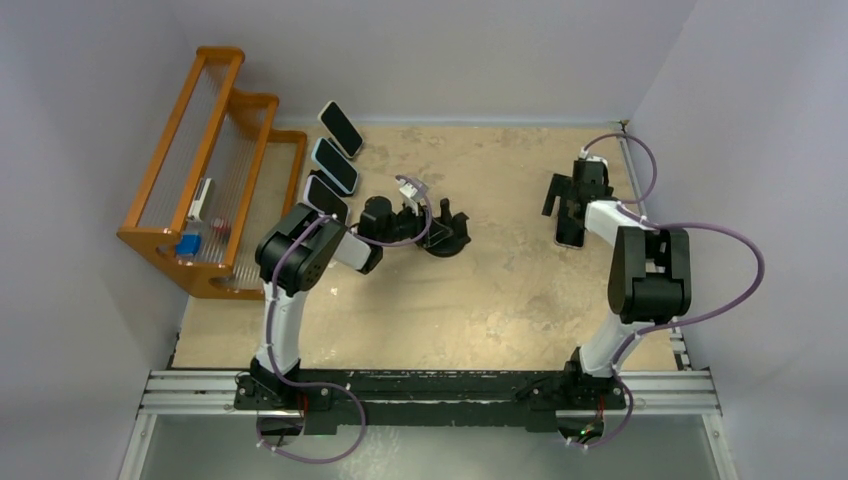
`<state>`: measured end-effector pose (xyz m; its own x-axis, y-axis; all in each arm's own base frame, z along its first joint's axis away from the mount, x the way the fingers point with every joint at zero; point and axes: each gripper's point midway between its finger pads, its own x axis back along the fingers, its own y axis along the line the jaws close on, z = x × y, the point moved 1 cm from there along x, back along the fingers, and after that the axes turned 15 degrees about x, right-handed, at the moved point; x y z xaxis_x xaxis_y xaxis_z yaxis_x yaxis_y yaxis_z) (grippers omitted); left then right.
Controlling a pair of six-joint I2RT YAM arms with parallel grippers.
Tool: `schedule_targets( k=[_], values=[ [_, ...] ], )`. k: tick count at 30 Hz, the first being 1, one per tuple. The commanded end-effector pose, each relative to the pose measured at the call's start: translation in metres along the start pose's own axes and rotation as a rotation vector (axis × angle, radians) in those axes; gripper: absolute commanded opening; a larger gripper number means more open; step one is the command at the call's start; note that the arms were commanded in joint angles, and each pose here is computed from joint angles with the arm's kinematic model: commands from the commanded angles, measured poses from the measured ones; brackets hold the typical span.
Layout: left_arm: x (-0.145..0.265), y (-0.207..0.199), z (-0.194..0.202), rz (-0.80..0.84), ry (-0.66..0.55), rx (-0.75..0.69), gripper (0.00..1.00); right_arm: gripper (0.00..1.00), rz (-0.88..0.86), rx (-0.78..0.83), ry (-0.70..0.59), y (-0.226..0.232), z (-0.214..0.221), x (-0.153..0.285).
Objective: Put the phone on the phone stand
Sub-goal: Place the phone stand at the center of the board.
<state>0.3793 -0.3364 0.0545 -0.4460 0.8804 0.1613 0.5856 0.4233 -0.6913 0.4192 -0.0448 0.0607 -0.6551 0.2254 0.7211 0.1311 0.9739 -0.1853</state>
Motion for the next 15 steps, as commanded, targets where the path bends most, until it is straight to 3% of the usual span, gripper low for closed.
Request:
schedule_targets(
  k=[1, 5, 15],
  values=[
    [0.001, 0.015, 0.018, -0.001, 0.058, 0.052, 0.22, 0.99, -0.005, 0.009, -0.025, -0.001, -0.014, -0.001],
    [0.000, 0.010, 0.025, 0.113, 0.136, 0.023, 0.01, 0.99, 0.046, 0.002, -0.016, -0.008, -0.012, -0.003],
    [0.002, 0.006, 0.033, 0.255, 0.344, -0.077, 0.00, 0.99, 0.129, -0.011, -0.017, -0.022, -0.012, 0.001]
  ],
)
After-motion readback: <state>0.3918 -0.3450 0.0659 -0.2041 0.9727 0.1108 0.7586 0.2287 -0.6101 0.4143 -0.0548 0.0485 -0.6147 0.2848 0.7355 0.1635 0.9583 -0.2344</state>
